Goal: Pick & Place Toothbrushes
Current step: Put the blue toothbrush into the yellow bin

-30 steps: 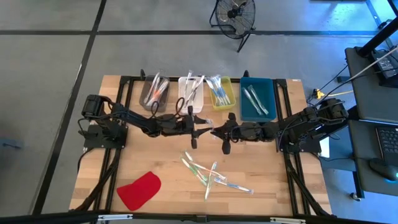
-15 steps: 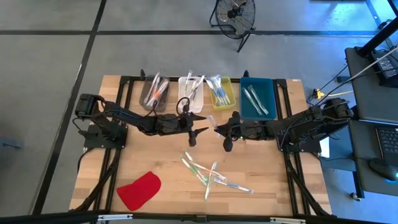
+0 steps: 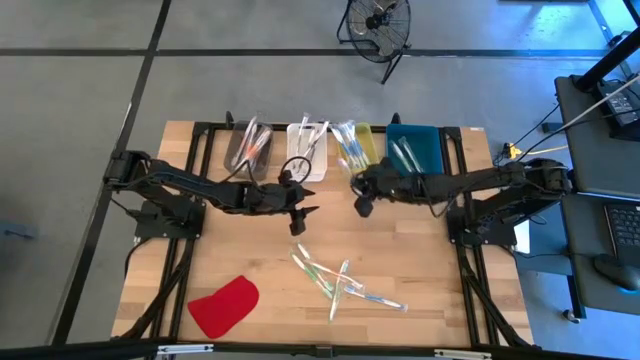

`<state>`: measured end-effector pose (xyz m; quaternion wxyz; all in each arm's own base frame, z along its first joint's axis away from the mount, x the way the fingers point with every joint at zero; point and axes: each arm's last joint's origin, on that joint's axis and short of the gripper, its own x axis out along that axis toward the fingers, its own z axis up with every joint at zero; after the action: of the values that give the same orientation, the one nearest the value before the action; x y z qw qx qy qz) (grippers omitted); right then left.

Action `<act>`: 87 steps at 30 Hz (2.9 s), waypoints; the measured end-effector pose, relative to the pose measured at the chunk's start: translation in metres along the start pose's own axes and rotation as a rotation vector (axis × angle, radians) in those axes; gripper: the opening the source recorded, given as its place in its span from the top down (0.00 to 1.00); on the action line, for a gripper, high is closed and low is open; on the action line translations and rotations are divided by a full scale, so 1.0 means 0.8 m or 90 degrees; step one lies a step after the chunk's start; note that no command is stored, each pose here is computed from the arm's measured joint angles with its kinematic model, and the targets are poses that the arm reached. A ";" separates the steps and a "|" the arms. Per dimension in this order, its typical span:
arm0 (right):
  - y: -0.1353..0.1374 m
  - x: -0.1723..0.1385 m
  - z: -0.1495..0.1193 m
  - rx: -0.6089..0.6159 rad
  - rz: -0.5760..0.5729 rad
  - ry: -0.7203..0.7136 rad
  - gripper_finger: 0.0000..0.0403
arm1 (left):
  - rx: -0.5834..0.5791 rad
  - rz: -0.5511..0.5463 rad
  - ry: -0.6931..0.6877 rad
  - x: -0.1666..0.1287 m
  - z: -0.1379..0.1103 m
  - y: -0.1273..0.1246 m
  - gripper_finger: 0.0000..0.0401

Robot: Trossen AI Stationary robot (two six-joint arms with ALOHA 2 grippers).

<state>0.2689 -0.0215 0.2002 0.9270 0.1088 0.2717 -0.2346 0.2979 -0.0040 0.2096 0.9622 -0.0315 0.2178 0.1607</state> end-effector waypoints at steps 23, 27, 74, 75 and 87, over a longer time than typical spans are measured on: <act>-0.137 0.011 0.090 0.062 -0.177 -0.012 0.90 | 0.012 -0.053 0.068 -0.006 -0.016 -0.018 0.53; -0.154 0.024 0.085 0.080 -0.153 0.008 0.90 | 0.012 -0.053 0.068 -0.006 -0.016 -0.018 0.54; -0.166 0.123 0.047 0.151 -0.143 0.218 0.80 | 0.065 -0.301 0.126 -0.025 -0.029 -0.061 0.55; -0.166 0.123 0.047 0.152 -0.136 0.218 0.79 | 0.072 -0.308 0.126 -0.027 -0.030 -0.065 0.55; -0.165 0.123 0.047 0.168 -0.125 0.219 0.60 | 0.147 -0.344 0.156 -0.023 -0.055 -0.091 0.55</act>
<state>0.2937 -0.1853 0.1668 0.8173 0.2405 0.4020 -0.3355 0.2881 -0.0841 0.1773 0.9338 0.0022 0.3329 -0.1313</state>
